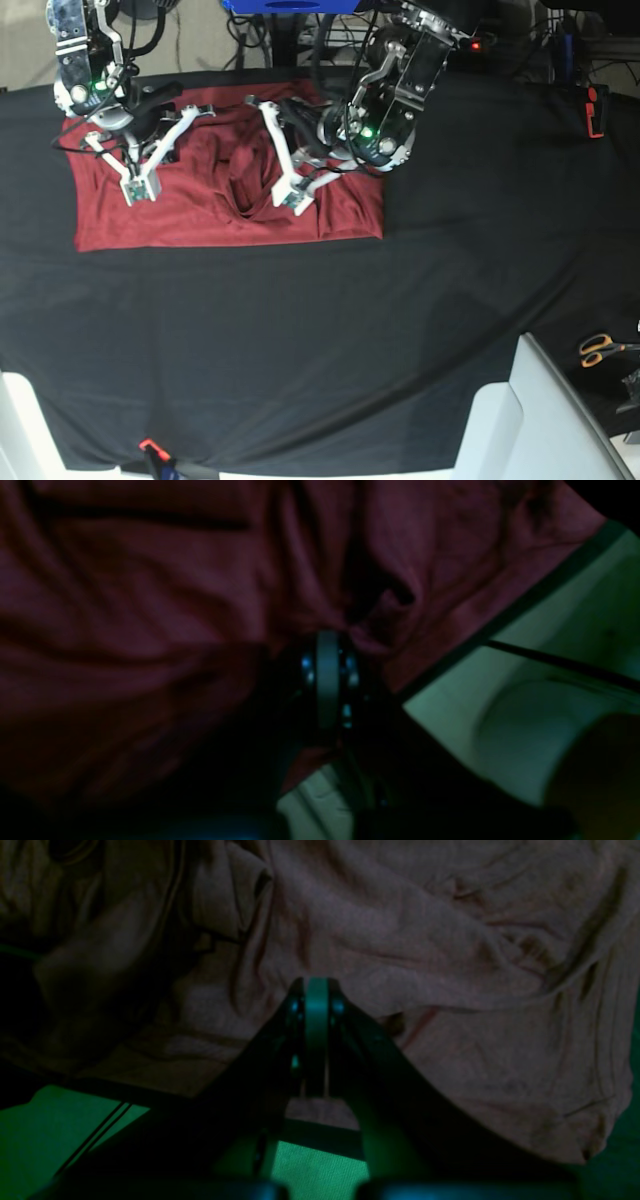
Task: Fold the T-shirt properly
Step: 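Pull the folded fabric with the left gripper to square the fold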
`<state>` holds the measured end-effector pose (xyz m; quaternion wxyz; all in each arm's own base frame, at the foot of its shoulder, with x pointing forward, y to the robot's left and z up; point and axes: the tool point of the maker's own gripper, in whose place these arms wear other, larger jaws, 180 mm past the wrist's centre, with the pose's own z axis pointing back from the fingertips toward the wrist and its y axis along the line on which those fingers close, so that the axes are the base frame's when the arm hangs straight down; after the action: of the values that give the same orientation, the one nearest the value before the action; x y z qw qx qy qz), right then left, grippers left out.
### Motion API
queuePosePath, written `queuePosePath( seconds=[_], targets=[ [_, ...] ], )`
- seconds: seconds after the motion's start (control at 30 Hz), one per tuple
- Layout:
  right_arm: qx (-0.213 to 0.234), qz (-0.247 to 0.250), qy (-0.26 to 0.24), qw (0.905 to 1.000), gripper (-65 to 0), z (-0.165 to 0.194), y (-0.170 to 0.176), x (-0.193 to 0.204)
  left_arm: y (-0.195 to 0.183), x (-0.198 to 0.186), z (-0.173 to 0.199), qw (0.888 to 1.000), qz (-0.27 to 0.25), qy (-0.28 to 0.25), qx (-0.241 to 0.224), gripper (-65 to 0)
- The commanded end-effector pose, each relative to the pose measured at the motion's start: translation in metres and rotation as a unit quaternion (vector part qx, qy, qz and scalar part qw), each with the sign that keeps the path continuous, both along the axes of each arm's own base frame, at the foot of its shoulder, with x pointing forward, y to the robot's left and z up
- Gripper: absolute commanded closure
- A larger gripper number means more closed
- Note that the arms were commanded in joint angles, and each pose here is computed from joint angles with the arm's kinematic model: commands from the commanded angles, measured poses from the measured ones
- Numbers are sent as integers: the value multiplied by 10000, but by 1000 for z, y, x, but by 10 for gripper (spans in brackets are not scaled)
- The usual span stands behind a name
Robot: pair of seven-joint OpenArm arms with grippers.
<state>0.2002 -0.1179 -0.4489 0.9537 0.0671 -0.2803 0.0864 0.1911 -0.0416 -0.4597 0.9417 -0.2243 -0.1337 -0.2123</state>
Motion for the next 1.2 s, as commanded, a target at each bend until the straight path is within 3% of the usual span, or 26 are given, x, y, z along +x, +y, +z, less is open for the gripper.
queuePosePath(
  seconds=[0.0,0.13,0.37,0.47,0.57,0.73,0.9,1.17],
  targets=[
    [16,-2,-178,9998,-6,7,-1,7,-15,9,12,9994,27,-57,-347,0],
    [16,-2,-178,9998,-6,7,-1,7,-31,14,19,9946,162,297,-980,0],
    [13,-9,-194,9998,-6,8,-2,8,-35,33,33,9935,156,120,-1117,0],
    [13,-9,-210,9998,-6,8,-2,10,-36,44,50,9926,106,-184,-1193,0],
    [13,-9,-210,9998,-6,8,-2,10,-19,53,66,9922,186,-522,-1118,0],
    [13,-9,-210,9998,-6,8,-2,10,21,37,39,9940,1000,-18,-452,0],
    [12,-10,-217,9998,-6,9,-2,11,39,11,19,9966,801,213,-35,0],
    [12,-10,-210,9998,-6,8,-2,10,33,6,18,9972,699,246,-50,0]
  ],
)
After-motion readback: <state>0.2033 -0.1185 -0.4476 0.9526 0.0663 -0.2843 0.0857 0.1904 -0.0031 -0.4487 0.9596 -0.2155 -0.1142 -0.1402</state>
